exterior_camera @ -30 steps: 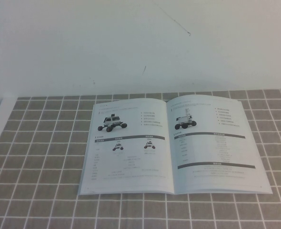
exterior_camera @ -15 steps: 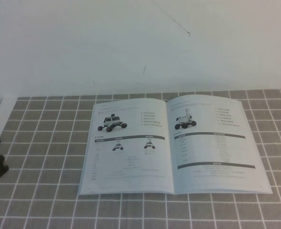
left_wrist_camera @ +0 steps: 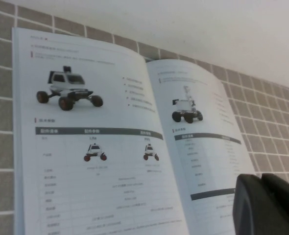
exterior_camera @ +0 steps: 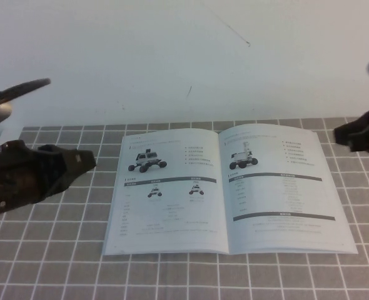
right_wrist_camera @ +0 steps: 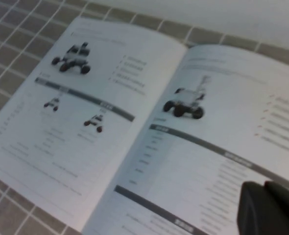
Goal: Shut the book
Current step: 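Close the open booklet and leave it lying on the table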
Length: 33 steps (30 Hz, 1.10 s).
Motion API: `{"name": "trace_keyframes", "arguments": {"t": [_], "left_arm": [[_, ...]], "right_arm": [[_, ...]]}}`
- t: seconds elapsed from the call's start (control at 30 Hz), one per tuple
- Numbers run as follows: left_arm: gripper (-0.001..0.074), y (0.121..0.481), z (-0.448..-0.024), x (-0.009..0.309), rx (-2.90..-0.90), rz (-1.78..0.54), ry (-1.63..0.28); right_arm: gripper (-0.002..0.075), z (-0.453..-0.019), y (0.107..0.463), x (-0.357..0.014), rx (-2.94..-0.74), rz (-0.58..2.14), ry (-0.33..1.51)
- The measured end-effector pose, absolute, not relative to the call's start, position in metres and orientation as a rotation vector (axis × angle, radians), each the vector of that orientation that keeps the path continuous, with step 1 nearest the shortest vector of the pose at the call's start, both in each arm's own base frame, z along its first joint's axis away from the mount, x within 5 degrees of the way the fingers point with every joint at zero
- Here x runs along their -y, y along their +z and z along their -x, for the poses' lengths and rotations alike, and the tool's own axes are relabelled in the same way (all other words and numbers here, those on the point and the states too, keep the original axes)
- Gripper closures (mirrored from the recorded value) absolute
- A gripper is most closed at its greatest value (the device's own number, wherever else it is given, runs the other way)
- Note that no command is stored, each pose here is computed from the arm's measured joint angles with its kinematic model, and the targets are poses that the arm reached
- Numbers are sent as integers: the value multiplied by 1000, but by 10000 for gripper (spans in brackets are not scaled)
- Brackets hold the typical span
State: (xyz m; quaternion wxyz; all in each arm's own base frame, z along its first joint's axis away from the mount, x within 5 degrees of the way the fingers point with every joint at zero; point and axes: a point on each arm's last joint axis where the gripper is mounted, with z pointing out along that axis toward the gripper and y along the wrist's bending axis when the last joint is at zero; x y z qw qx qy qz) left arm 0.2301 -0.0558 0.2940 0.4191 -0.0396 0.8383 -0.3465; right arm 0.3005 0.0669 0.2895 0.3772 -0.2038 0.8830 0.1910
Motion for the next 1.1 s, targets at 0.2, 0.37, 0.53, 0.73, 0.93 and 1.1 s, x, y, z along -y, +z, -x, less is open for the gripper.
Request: {"name": "trace_keyframes", "arguments": {"t": [0.2,0.37,0.53,0.73,0.93,1.1], "left_arm": [[737,273,-259,63,-2135,93,-968],[737,258,-293,67,-2258,31,-980],[737,232,-324,67,-2467,29,-939],[737,201,-348,66,-2617,117,-934],[584,182,-363,66,-2674,110,-929],[302,184,-367,66,-2671,94,-915]], "right_arm": [[729,-338,229,-110,-2388,696,584],[729,-357,189,-120,-2490,727,609],[729,-364,162,-119,-2579,754,572],[729,-364,153,-118,-2608,773,571],[729,-364,150,-118,-2617,776,572],[729,-364,143,-118,-2637,776,576]]}}
